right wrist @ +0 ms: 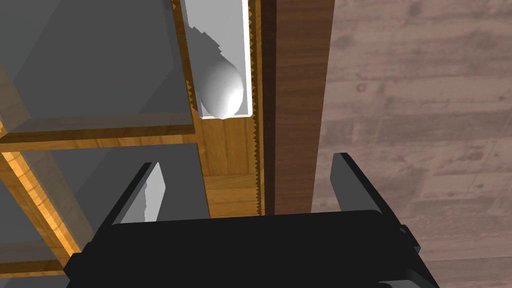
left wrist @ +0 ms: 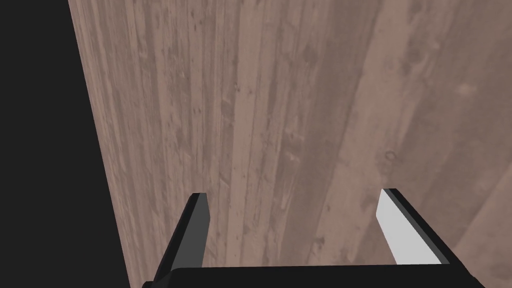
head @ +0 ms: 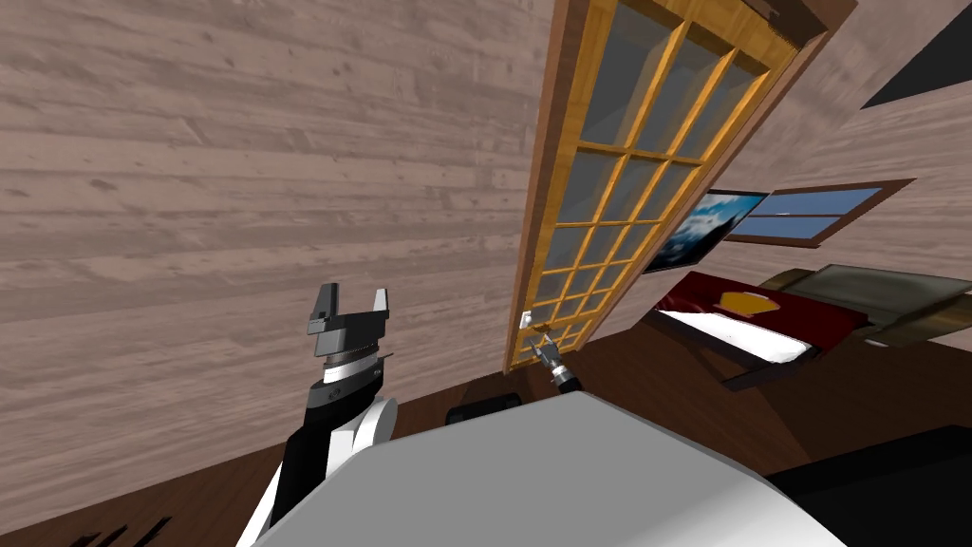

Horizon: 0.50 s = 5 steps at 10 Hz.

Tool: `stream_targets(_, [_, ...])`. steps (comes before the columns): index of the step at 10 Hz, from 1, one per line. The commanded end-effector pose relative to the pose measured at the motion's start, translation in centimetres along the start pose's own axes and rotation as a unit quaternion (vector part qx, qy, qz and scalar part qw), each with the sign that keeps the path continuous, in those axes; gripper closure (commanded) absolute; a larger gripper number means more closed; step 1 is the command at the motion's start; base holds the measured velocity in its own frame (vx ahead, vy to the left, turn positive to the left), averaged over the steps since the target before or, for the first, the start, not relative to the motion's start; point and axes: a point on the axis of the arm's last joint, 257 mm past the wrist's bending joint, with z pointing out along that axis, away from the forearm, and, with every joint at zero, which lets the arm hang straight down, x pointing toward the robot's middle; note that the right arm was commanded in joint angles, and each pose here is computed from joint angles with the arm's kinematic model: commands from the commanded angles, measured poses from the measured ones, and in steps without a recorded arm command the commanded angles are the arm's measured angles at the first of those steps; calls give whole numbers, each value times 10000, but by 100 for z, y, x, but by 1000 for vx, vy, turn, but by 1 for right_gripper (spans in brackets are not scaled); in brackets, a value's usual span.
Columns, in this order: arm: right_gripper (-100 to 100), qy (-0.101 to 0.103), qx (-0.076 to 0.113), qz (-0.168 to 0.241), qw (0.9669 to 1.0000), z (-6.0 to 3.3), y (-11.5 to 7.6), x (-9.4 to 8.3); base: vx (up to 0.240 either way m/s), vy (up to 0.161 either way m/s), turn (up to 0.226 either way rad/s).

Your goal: Pull the door open

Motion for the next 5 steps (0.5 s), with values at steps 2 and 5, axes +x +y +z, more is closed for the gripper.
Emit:
stream_targets(2, [-100, -5, 3, -17, 10000, -17, -35, -11, -135, -67, -3])
stream_targets(5, [-100, -20, 210, -15, 9998, -128, -258, -9, 156, 39, 134])
